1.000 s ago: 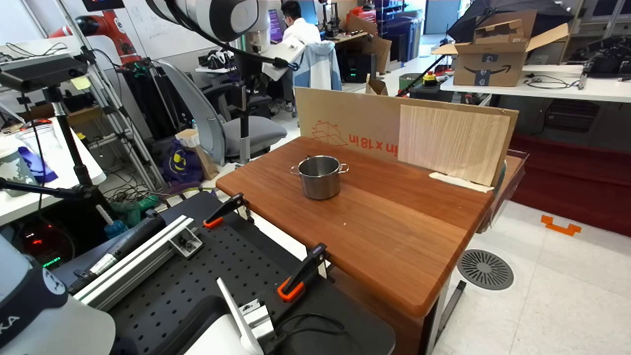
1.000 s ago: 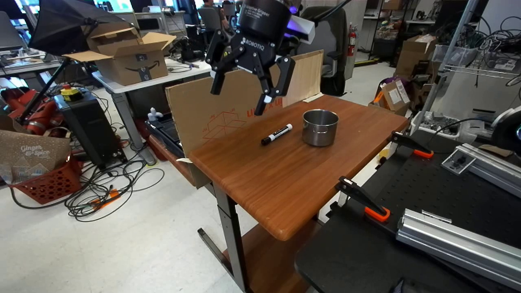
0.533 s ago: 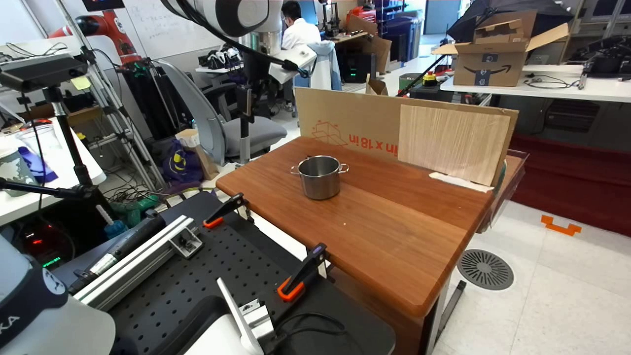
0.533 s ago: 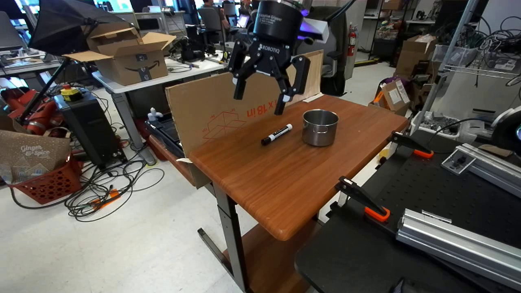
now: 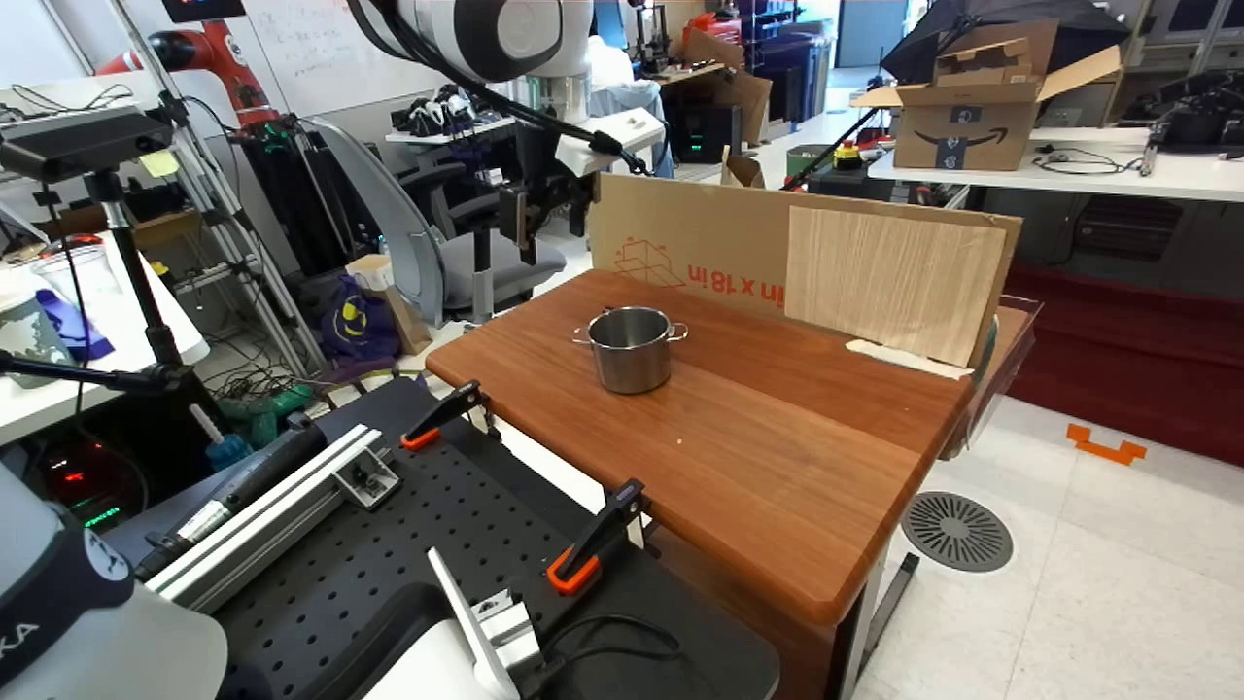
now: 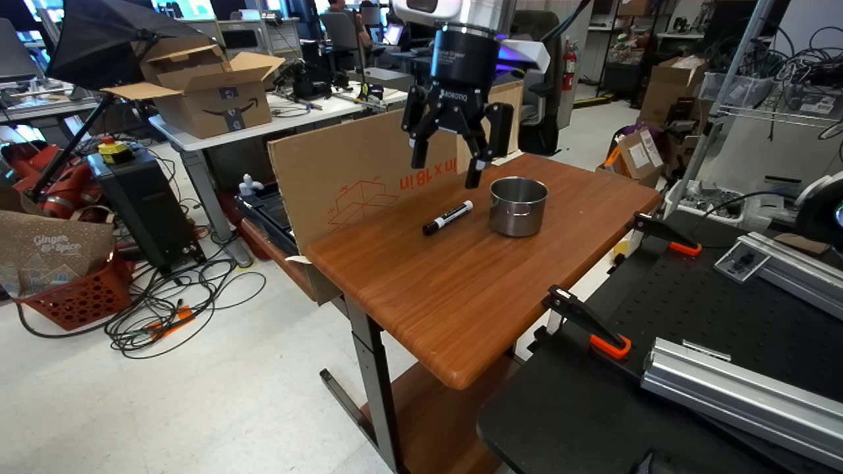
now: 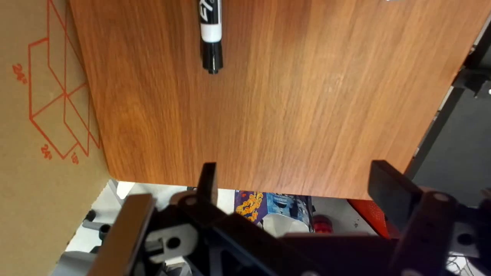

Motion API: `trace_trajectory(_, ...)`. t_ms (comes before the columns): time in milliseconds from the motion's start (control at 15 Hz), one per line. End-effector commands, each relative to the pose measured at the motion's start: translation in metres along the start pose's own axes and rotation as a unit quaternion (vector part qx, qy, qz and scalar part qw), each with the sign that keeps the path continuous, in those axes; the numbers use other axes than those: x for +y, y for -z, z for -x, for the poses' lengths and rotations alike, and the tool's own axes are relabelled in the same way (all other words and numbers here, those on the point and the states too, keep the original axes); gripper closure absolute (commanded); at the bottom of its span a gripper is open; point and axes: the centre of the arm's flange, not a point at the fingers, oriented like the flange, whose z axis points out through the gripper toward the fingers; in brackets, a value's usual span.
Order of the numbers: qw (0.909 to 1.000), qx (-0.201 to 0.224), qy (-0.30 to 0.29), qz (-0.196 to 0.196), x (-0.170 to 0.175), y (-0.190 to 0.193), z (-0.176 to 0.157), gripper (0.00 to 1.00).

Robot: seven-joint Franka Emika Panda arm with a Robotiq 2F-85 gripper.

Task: Put the marker in the pot

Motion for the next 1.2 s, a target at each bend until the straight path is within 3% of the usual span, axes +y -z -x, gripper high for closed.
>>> trace_trajectory(0, 0.9991, -0.033, -0.027, -0.009, 0.015, -0.006, 0.001, 0.00)
trace_trajectory(600, 0.9955, -0.076, -0.055, -0.018, 0.021, -0.030, 0.016, 0.00)
trace_trajectory(1133, 0.9920, -0.116, -0.047, -0.012, 0.051, -0.044, 0.027, 0.00)
